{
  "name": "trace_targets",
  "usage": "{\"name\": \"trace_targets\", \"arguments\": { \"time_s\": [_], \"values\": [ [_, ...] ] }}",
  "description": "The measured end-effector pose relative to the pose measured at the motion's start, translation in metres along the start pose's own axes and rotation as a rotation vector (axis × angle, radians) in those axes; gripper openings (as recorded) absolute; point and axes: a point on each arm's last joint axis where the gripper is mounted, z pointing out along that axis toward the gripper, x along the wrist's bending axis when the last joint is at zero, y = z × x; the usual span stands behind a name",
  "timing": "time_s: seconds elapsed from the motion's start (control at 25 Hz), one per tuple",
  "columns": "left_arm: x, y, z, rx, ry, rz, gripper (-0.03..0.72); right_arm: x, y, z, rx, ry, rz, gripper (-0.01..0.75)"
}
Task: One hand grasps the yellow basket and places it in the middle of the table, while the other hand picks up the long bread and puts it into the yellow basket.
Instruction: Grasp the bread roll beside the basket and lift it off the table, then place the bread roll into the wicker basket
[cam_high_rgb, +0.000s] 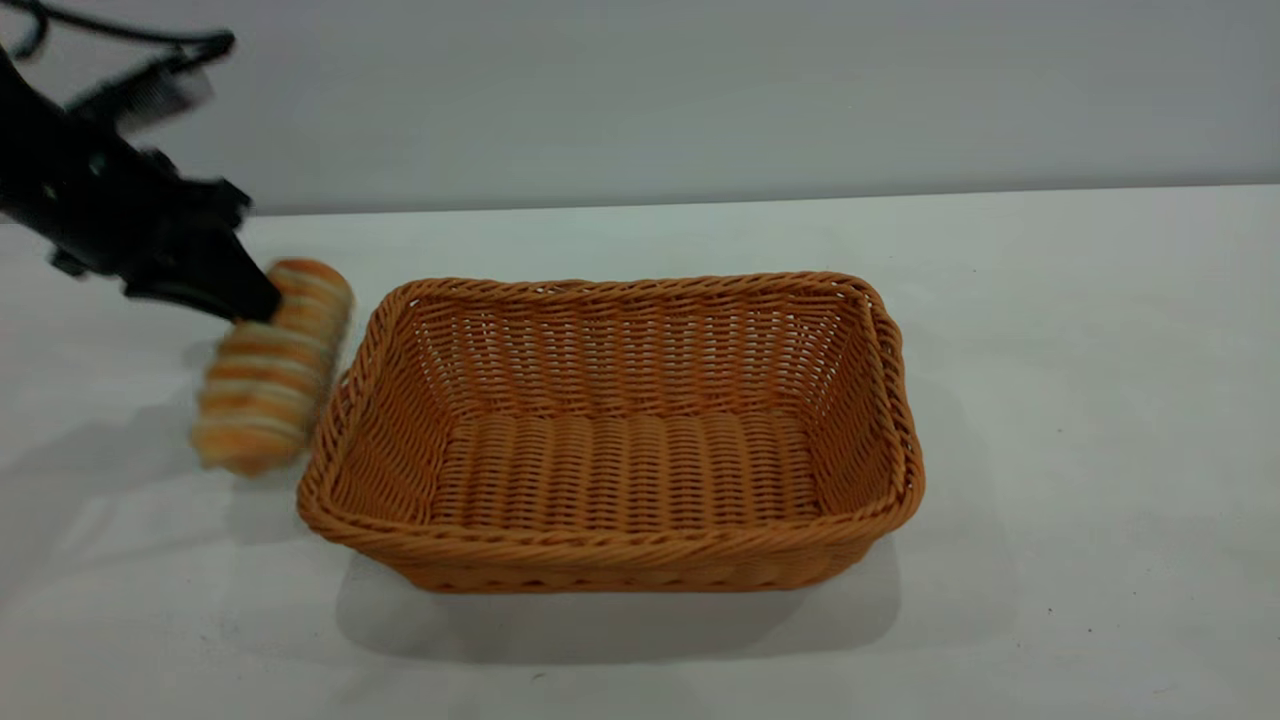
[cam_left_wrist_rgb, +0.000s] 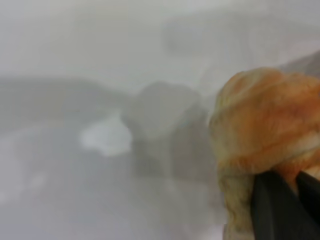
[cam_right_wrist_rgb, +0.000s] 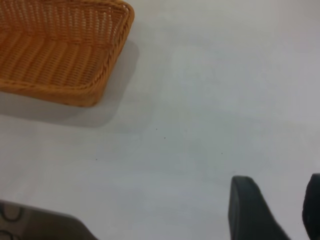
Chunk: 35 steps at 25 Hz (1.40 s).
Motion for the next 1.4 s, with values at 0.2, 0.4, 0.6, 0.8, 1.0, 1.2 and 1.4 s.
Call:
{"name": "trace_targets", "arguments": {
  "time_s": [0.2,0.4,0.6,0.8,1.0,1.2,1.4],
  "values": [
    [-0.015,0.018,-0.044,-0.091,0.068,0.039,0.041,0.000,0.000,0.000,0.000,0.000,0.000,0.303],
    [-0.057,0.044,-0.066,-0.120,-0.068,0.214,0.041,0.000,0.000,0.000,0.000,0.000,0.000,0.303],
    [-0.133,0.055,-0.055,-0.016,-0.173,0.516,0.040,0.000,0.000,0.000,0.001,0.000,0.000,0.303],
    [-0.197,0.046,-0.034,0.146,-0.142,0.804,0.040,0.000,0.000,0.000,0.001,0.000,0.000,0.303],
    [-0.215,0.029,0.006,0.330,-0.106,0.903,0.040,0.000,0.000,0.000,0.001,0.000,0.001,0.302],
    [-0.221,0.022,0.041,0.433,-0.127,0.926,0.040,0.000,0.000,0.000,0.001,0.000,0.001,0.302],
    [-0.226,0.033,0.054,0.443,-0.100,0.977,0.040,0.000,0.000,0.000,0.001,0.000,0.001,0.302]
  ]
}}
